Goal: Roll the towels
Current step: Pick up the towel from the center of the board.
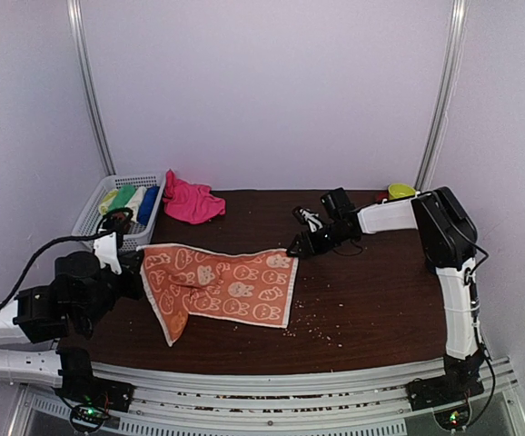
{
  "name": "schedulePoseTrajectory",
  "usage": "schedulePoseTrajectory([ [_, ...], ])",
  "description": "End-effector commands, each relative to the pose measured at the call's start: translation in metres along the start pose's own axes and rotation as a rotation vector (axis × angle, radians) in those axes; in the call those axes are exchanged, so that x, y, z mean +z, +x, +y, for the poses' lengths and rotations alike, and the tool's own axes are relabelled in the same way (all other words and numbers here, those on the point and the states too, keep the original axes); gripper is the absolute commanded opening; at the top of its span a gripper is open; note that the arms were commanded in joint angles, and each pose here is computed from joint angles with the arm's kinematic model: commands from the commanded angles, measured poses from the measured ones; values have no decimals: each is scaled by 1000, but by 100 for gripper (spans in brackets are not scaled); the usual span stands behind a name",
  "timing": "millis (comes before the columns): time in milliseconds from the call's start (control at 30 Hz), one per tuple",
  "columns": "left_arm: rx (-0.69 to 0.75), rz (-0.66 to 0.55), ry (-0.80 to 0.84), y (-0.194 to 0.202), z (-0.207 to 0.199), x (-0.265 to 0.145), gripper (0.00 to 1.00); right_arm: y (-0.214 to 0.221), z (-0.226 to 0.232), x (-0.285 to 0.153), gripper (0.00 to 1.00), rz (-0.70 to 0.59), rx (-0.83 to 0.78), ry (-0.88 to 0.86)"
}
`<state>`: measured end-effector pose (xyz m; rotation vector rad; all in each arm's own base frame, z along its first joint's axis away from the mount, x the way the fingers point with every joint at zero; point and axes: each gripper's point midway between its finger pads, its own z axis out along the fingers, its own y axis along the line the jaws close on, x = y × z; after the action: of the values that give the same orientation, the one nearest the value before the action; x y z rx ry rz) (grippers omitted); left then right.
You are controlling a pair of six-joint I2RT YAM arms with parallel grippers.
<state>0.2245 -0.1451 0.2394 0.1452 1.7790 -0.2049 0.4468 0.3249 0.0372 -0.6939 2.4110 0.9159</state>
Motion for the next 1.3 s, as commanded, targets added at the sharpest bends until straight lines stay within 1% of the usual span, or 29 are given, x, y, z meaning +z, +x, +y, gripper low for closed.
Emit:
schedulePoseTrajectory([
  [0,-28,-18,-20,-2,6,-1,0,49,-11,25,56,154,47,3],
  [300,-40,-22,-30,-1,11,-3,0,57,-5,29,55,181,53,-60],
  [567,-36,-17,-38,2,12,-2,0,60,11,23,50,197,66,-216],
  [667,-38,-16,-39,3,12,-3,0,60,14,21,49,197,60,-233],
  [767,-38,-15,-39,4,12,-2,0,58,15,19,44,193,59,-242],
  [833,-40,-14,-41,4,13,-2,0,58,15,17,43,193,62,-250],
  [1067,-42,3,-72,10,17,-2,0,46,20,-7,42,155,81,-330],
  [1267,-46,10,-79,13,18,0,0,37,43,-28,43,126,90,-456],
])
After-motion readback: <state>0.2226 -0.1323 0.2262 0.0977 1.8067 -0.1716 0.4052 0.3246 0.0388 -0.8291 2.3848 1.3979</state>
